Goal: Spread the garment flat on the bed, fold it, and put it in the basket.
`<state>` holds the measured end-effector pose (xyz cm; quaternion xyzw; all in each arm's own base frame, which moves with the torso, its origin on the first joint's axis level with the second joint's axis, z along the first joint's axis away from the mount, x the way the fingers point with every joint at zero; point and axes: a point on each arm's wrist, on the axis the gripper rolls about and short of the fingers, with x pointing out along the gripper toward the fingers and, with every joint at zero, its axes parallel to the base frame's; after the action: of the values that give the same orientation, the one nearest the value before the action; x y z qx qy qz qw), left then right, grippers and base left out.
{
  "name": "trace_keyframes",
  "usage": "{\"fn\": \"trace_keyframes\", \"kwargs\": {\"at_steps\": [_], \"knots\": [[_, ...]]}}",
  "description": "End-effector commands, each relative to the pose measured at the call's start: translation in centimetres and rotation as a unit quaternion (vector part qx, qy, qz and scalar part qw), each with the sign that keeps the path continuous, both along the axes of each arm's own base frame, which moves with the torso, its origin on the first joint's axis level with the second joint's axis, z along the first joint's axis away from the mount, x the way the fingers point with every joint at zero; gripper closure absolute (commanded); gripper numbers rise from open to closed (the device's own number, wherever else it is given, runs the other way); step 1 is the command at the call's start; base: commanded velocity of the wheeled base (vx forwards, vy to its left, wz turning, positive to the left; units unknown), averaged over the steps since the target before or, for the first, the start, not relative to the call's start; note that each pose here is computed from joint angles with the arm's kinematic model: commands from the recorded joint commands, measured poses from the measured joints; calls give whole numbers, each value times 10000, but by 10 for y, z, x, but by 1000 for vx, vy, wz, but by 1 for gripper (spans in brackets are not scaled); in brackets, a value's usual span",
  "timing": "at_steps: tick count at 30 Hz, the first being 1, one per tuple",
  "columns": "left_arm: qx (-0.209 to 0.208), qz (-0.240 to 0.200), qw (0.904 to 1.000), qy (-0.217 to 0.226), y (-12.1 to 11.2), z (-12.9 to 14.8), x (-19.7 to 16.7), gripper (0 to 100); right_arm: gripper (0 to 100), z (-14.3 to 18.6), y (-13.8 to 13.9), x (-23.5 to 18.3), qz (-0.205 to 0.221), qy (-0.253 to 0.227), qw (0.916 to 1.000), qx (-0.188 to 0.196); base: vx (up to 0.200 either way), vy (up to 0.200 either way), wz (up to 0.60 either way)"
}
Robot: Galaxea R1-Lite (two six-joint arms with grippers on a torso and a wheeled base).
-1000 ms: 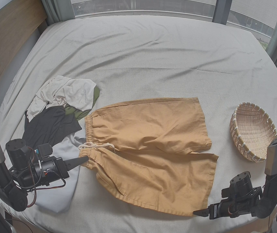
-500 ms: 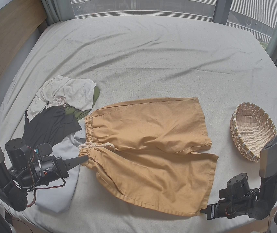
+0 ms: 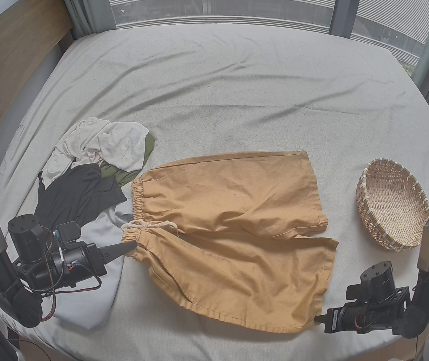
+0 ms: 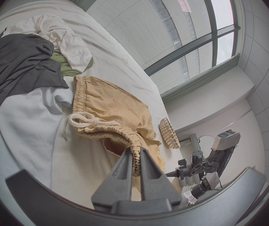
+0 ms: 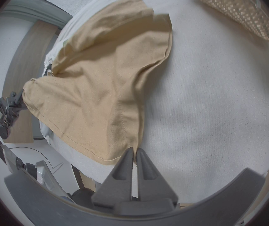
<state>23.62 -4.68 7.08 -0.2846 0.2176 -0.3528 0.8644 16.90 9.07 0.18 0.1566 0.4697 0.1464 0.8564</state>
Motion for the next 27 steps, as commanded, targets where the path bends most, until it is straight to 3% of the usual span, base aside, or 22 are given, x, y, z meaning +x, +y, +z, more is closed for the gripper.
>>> {"fn": "trace_keyframes", "kwargs": {"at_steps": [1, 8, 11, 16, 23, 27], "knots": [[-4, -2, 10000, -12, 0, 0, 0, 100, 100, 21, -5, -4, -82, -417, 9988, 235, 0, 0, 0], [-6, 13, 10000, -27, 1, 1, 0, 100, 100, 37, -6, -4, -39, -846, 9951, 519, 0, 0, 0], [-11, 15, 10000, -21, 1, 1, 1, 100, 100, 54, -6, -6, 10, -1165, 9890, 910, 0, 0, 0], [-13, 22, 10000, -36, 1, 1, 1, 100, 100, 70, -8, 0, -200, -1486, 9815, 1189, 0, 0, 0], [-15, 22, 10000, -52, 1, 2, 2, 100, 100, 75, -7, 10, -301, -1610, 9774, 1336, 0, 0, 0], [-15, 30, 10000, -52, 1, 2, 2, 100, 100, 71, -8, 11, -377, -1457, 9799, 1308, 0, 0, 0]]}}
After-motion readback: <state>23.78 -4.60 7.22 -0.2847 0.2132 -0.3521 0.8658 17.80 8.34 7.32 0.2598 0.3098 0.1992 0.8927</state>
